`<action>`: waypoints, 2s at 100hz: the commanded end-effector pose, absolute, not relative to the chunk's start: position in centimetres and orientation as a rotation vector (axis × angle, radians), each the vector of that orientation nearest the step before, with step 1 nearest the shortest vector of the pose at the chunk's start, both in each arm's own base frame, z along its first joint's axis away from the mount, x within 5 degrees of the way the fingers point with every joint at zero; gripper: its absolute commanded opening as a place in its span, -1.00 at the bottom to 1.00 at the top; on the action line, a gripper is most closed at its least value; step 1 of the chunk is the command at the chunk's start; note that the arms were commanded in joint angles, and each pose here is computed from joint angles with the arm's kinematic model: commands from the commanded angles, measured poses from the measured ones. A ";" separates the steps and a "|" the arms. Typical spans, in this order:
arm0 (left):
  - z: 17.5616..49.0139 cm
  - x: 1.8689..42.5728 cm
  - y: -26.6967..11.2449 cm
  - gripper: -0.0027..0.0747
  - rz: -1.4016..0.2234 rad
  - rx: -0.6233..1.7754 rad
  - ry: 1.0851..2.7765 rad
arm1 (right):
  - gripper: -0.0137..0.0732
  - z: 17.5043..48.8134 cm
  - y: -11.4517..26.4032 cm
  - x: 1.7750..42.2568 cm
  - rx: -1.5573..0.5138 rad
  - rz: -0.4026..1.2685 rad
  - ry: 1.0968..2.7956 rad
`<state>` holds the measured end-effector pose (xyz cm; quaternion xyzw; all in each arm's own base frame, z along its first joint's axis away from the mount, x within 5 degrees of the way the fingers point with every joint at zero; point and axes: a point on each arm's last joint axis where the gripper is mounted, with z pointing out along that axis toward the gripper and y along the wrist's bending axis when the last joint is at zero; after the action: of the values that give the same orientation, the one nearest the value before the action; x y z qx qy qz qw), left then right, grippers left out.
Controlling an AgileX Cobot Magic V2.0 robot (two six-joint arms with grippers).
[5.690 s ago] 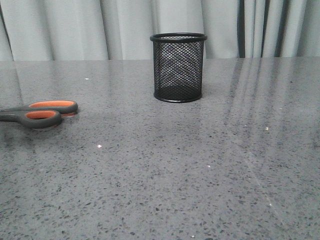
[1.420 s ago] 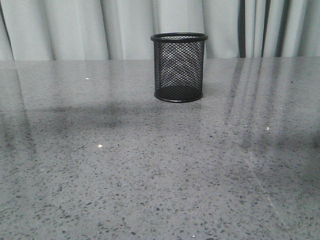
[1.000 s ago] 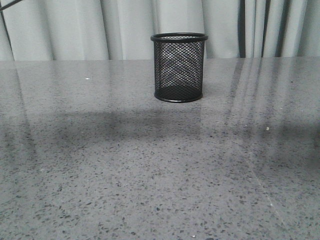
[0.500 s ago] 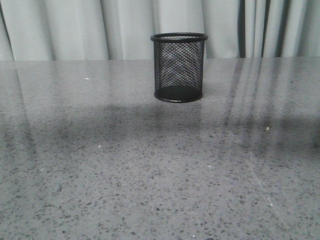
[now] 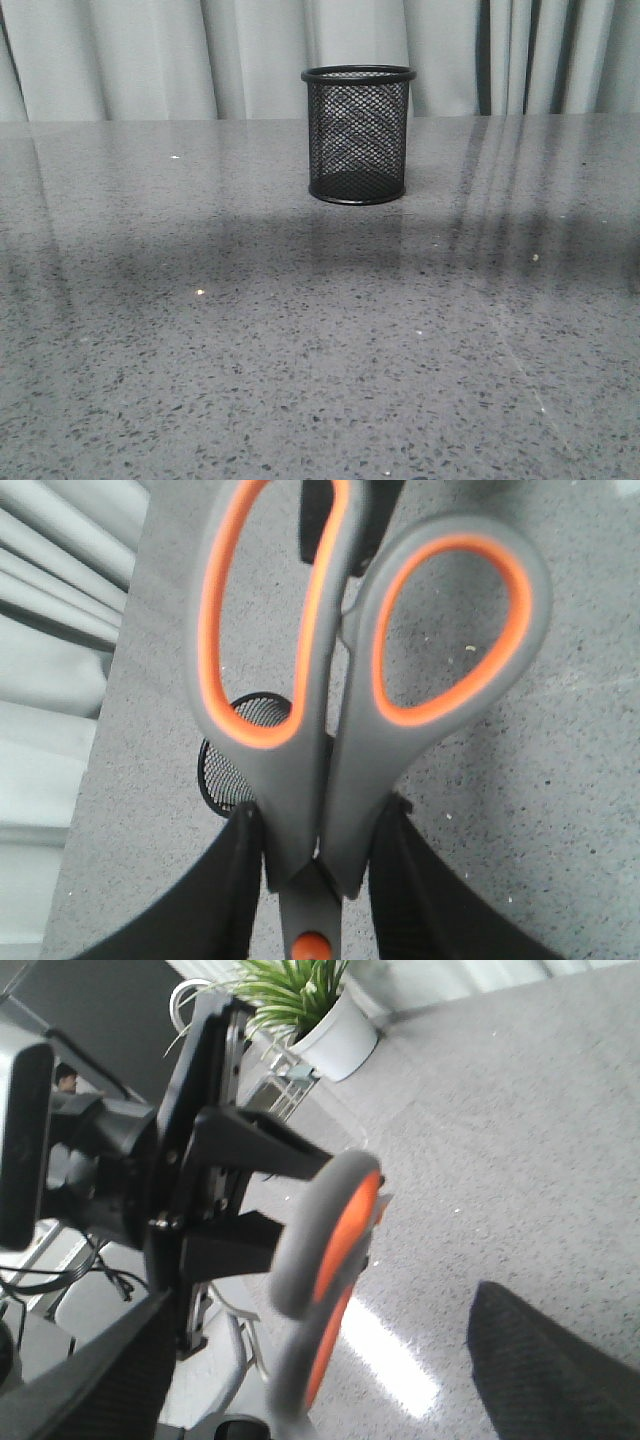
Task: Put scissors into bucket
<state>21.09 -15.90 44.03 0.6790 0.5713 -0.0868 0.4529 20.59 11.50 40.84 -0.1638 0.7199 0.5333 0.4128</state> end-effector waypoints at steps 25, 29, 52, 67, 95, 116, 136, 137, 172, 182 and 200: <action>46.6 19.8 -16.1 -0.77 -0.285 1.561 1.333 | 0.55 43.1 11.2 20.6 -0.316 1.364 1.686; 46.6 19.8 -16.1 -0.77 -0.294 1.558 1.331 | 0.55 43.1 11.3 20.6 -0.313 1.362 1.686; 46.6 19.7 -16.2 -0.77 -0.309 1.552 1.329 | 0.55 43.2 12.7 20.4 -0.283 1.349 1.680; 46.6 19.7 -16.2 -0.77 -0.309 1.552 1.329 | 0.55 43.2 13.3 20.2 -0.282 1.351 1.680; 46.7 19.8 -16.1 -0.77 -0.300 1.542 1.327 | 0.53 43.4 13.3 20.3 -0.231 1.381 1.659; 46.8 19.9 -16.1 -0.77 -0.291 1.524 1.322 | 0.53 42.9 13.5 20.9 -0.234 1.388 1.684; 46.8 19.9 -16.1 -0.77 -0.292 1.526 1.323 | 0.46 41.8 14.1 22.0 -0.235 1.410 1.730; 46.8 19.9 -16.1 -0.77 -0.292 1.526 1.323 | 0.45 41.8 14.1 22.0 -0.234 1.410 1.732; 46.9 20.0 -16.1 -0.77 -0.286 1.520 1.321 | -0.71 41.6 14.2 22.1 -0.231 1.421 1.736; 46.9 20.0 -16.1 -0.75 -0.280 1.518 1.321 | -0.85 41.6 14.2 22.1 -0.237 1.423 1.737; 47.1 20.2 -16.1 -0.04 -0.263 1.485 1.312 | -0.85 41.5 14.2 22.1 -0.252 1.405 1.745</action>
<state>21.07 -16.19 44.44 0.6652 0.5695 -0.1039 0.4716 22.67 14.30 39.91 -0.0878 0.7190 0.5523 0.4126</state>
